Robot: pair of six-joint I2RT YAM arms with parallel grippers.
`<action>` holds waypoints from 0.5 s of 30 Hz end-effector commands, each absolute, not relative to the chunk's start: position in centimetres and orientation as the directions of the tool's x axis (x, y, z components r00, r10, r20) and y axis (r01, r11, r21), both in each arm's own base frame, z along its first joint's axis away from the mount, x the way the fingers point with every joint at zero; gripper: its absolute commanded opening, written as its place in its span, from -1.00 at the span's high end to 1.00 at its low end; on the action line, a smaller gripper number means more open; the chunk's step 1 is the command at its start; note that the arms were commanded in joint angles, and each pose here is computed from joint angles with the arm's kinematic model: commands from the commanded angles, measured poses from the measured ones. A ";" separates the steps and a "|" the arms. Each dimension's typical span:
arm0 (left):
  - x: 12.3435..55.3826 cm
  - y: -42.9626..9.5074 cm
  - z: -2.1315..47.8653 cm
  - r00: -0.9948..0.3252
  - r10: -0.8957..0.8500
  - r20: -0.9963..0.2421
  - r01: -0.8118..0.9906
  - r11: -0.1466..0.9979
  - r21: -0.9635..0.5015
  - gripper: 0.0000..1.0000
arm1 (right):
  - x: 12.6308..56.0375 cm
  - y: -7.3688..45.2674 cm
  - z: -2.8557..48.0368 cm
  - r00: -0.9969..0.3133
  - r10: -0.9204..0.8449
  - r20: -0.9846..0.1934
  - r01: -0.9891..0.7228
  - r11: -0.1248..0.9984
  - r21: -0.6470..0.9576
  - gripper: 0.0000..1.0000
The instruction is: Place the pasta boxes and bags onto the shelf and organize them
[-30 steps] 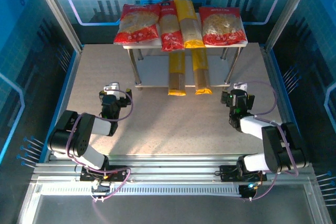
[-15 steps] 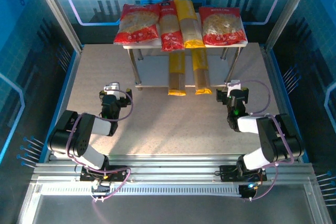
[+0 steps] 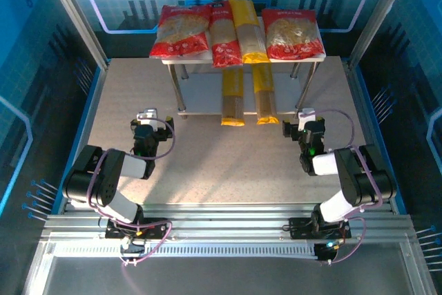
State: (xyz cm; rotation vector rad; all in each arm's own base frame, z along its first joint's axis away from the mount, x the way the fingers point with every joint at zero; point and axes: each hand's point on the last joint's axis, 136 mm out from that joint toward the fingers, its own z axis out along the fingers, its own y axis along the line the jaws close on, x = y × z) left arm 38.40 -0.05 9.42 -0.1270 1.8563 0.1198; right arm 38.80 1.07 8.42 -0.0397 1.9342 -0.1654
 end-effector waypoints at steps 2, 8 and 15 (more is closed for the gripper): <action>38.9 0.1 10.2 -0.255 -0.024 -0.967 -0.146 0.989 0.014 -0.99 | 39.6 0.9 10.1 -0.304 -0.091 -0.948 0.067 0.991 -0.117 -0.99; 39.0 0.2 10.1 -0.260 -0.026 -0.965 -0.148 0.989 0.013 -0.99 | 39.6 1.1 10.2 -0.301 -0.098 -0.949 0.063 0.990 -0.122 -0.99; 39.0 0.2 10.2 -0.259 -0.026 -0.966 -0.149 0.989 0.013 -0.99 | 39.6 1.1 10.2 -0.301 -0.098 -0.949 0.063 0.990 -0.122 -0.99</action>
